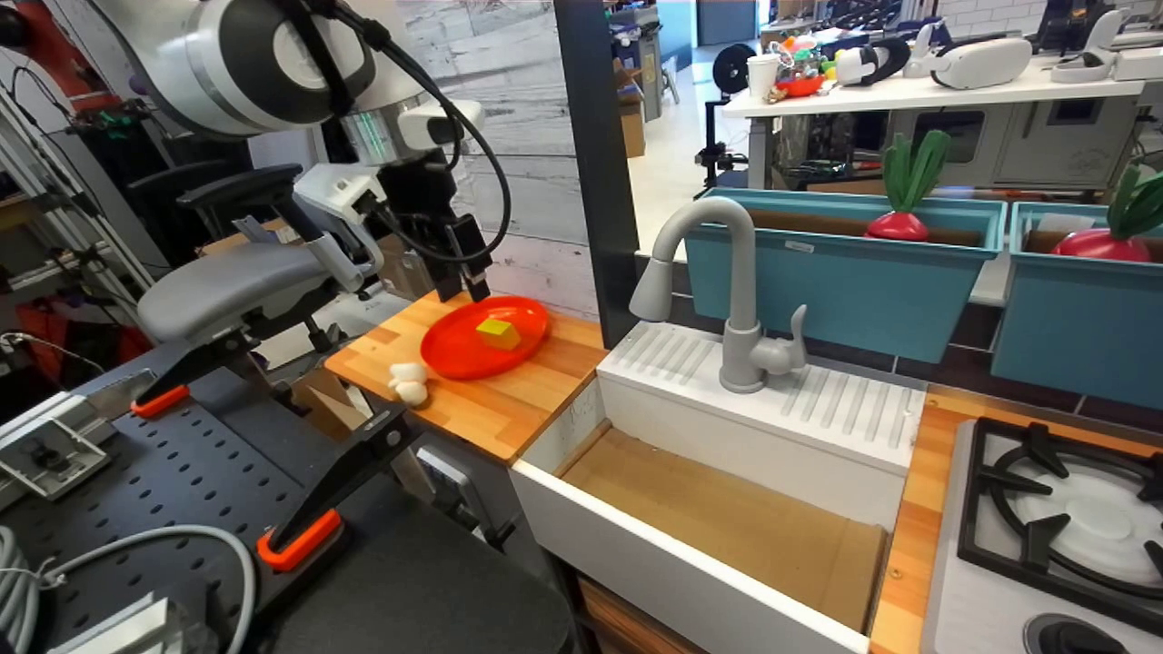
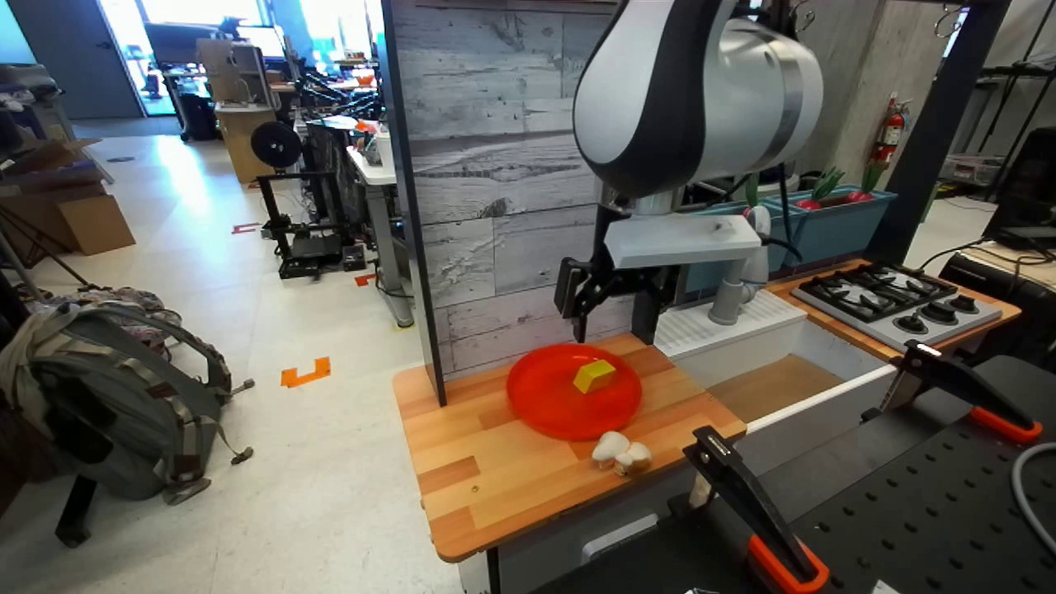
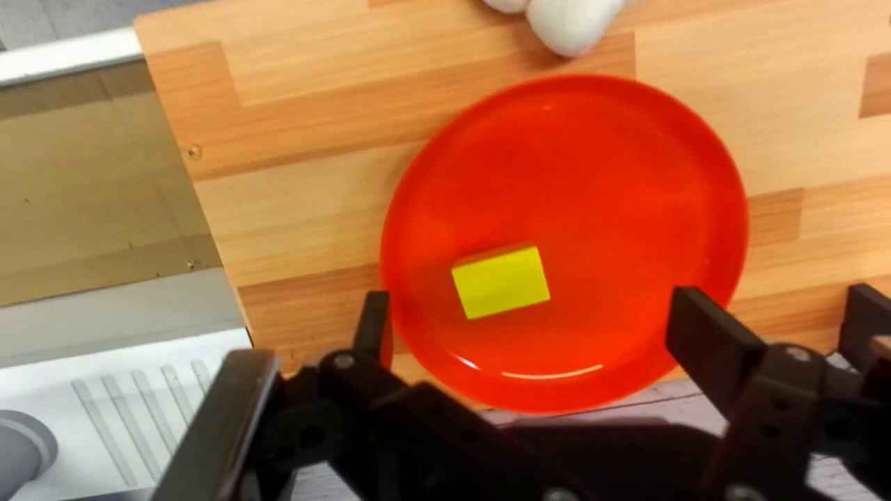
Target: Pick up the yellow object from the counter and put it on the plate, then put it on the counter again
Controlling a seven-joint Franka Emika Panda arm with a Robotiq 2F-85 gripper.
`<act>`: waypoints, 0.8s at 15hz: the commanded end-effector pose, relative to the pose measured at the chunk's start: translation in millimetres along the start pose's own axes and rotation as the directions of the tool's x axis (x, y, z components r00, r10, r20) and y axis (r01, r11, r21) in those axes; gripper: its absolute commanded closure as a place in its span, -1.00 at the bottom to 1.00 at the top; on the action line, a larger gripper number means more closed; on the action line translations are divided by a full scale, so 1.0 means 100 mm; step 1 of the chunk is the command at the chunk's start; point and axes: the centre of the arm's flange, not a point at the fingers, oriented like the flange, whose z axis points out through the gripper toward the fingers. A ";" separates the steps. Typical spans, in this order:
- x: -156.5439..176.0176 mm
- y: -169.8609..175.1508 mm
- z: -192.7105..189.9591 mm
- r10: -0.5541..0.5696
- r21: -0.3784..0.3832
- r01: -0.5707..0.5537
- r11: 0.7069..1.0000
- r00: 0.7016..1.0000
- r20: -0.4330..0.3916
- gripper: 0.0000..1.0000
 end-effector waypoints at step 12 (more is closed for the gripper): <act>-0.15 0.28 0.22 0.022 -0.012 -0.022 1.000 1.000 0.005 -1.00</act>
